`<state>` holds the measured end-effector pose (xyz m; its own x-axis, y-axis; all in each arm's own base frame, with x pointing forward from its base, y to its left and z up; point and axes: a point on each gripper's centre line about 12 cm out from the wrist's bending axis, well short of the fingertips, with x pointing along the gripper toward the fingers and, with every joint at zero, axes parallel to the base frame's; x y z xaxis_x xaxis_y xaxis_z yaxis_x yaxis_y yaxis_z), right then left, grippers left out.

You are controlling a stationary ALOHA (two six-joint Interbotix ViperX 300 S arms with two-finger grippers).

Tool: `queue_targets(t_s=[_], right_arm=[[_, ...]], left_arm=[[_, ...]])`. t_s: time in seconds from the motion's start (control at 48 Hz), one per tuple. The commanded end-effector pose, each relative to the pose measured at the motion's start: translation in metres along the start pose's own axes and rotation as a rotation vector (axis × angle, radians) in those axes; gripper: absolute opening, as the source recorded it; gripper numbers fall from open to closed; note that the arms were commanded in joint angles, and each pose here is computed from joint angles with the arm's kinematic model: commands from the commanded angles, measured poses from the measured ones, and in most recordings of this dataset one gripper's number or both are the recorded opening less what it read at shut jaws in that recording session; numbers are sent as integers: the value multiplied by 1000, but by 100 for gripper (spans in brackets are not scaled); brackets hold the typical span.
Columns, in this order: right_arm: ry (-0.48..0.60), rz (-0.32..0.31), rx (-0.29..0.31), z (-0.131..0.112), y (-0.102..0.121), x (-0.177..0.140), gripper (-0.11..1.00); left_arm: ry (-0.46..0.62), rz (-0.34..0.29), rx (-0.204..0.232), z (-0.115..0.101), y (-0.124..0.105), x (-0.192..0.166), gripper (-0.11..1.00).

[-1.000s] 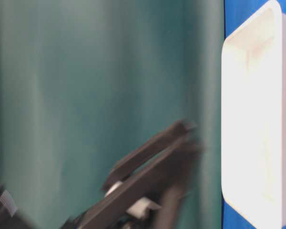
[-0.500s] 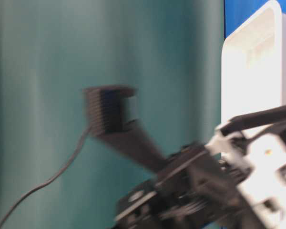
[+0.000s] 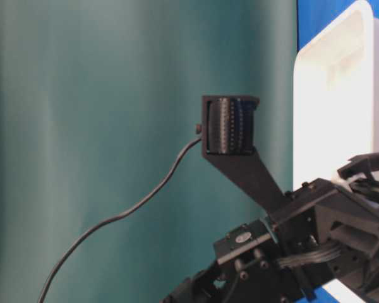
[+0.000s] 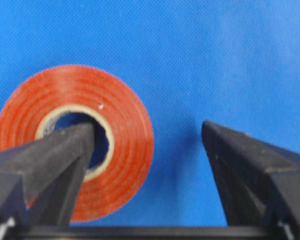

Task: Place one roll of tape in the white case with the left arm.
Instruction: 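Lower the left gripper and close it on the tape roll's rim, then lift the tape roll and carry it over the white tray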

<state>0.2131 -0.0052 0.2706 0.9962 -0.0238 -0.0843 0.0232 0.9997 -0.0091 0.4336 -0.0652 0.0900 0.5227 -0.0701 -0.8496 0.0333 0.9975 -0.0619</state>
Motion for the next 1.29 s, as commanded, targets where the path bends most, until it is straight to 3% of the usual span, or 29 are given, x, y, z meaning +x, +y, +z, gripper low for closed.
queue_targets(t_s=[0.0,0.146,0.188,0.459,0.625,0.98,1.125,1.271], right_arm=[[-8,0,-3,3,0,2,-11],[-6,-1,-6,3,0,2,-11],[-8,-1,-6,4,0,2,-11],[8,-1,-6,2,0,2,-11],[14,-1,-6,1,0,2,-11],[44,0,-4,-6,0,6,-11],[52,0,-4,-8,0,7,-11],[52,0,-4,-8,0,7,-11]], left_arm=[[10,6,-6,6,2,-5,73],[35,14,4,19,1,-15,31],[37,15,13,24,-1,-20,26],[-15,33,74,66,-11,-73,26],[-24,117,101,77,15,-103,26],[-34,243,19,72,118,-108,26],[-45,265,-17,58,146,-92,26],[-15,268,-40,42,160,-70,26]])
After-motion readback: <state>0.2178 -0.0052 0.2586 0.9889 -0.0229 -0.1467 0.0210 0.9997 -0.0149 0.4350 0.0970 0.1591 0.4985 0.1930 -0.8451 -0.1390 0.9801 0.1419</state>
